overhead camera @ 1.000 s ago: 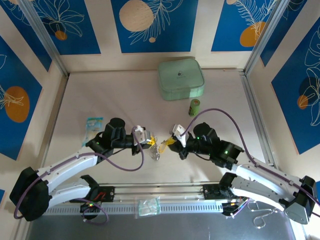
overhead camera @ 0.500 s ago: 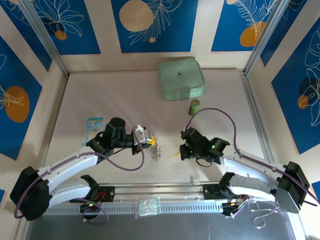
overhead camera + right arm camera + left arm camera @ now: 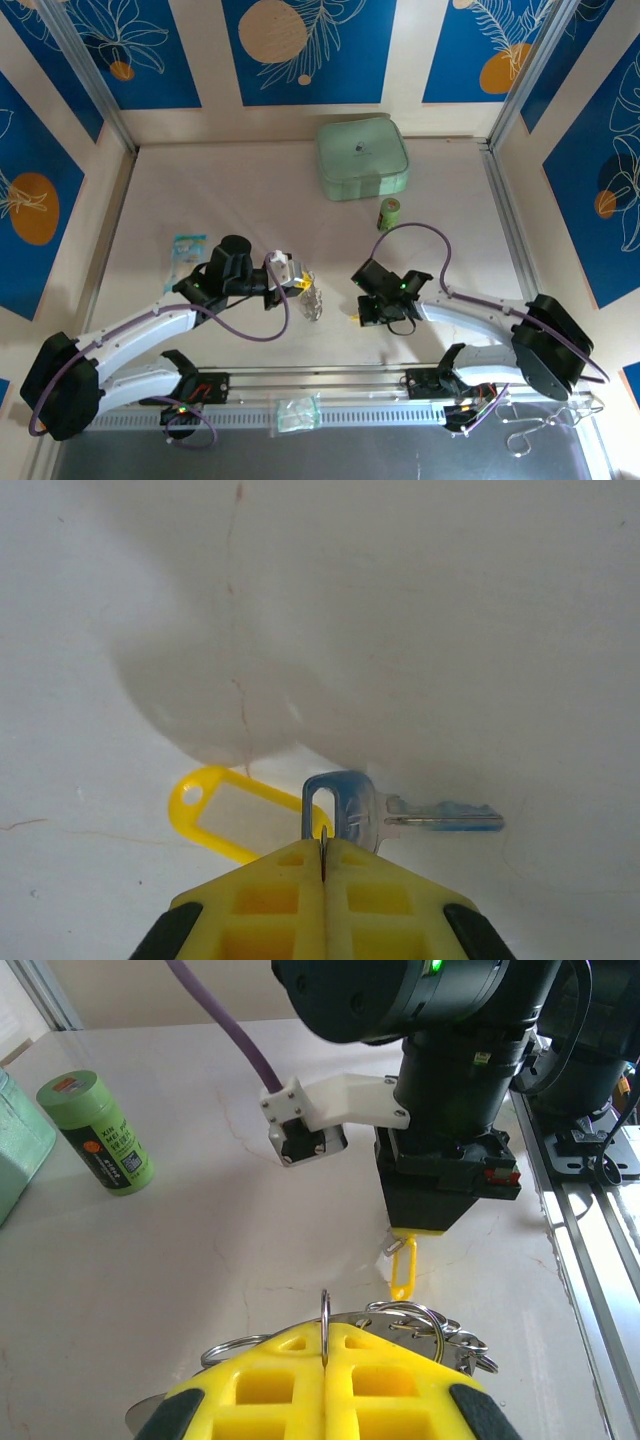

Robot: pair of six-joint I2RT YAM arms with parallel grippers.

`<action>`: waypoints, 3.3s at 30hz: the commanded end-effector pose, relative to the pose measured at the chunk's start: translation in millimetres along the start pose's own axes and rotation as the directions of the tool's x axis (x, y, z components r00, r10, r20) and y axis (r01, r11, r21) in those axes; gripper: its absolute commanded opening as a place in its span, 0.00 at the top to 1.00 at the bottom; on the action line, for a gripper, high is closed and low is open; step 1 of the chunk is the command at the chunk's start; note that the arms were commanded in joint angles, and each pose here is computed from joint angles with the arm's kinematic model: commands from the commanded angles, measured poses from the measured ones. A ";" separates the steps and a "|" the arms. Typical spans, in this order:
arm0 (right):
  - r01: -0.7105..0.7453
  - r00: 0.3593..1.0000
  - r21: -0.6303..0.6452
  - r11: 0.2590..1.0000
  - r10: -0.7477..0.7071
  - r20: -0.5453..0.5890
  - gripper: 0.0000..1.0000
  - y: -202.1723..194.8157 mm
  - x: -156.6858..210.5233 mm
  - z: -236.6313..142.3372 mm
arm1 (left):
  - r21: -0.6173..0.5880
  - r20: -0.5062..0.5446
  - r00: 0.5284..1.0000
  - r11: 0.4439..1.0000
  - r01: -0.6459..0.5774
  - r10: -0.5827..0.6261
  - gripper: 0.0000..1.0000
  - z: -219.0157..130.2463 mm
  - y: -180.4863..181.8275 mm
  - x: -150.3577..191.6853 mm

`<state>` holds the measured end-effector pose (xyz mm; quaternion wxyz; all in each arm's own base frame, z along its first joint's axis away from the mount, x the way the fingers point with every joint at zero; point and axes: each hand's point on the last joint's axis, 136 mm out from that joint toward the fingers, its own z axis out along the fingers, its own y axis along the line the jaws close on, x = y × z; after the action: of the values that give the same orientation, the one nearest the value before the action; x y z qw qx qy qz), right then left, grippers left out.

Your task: Put the keys on the keyring

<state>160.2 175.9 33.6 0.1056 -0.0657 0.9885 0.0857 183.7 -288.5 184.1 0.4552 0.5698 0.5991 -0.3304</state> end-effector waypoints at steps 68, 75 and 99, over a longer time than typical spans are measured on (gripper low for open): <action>0.788 0.519 -0.170 0.591 -0.490 0.700 1.00 120.1 -42.6 -150.0 | 0.045 0.028 0.999 0.999 0.018 -0.019 1.00 3.8 -3.1 -17.0; 0.784 0.523 -0.191 0.591 -0.463 0.715 1.00 131.1 -50.1 -154.3 | 0.049 0.024 1.000 0.999 0.014 -0.015 1.00 4.4 -3.6 -16.5; 0.801 0.461 -0.110 0.589 -0.488 0.741 1.00 147.3 -72.9 -155.6 | 0.047 0.027 1.000 0.999 0.015 -0.017 1.00 3.6 -4.1 -18.0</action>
<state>177.3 291.3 204.4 0.4219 -0.4279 0.7523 0.2699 185.1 -292.9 186.1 0.4451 0.5648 0.6051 -0.3417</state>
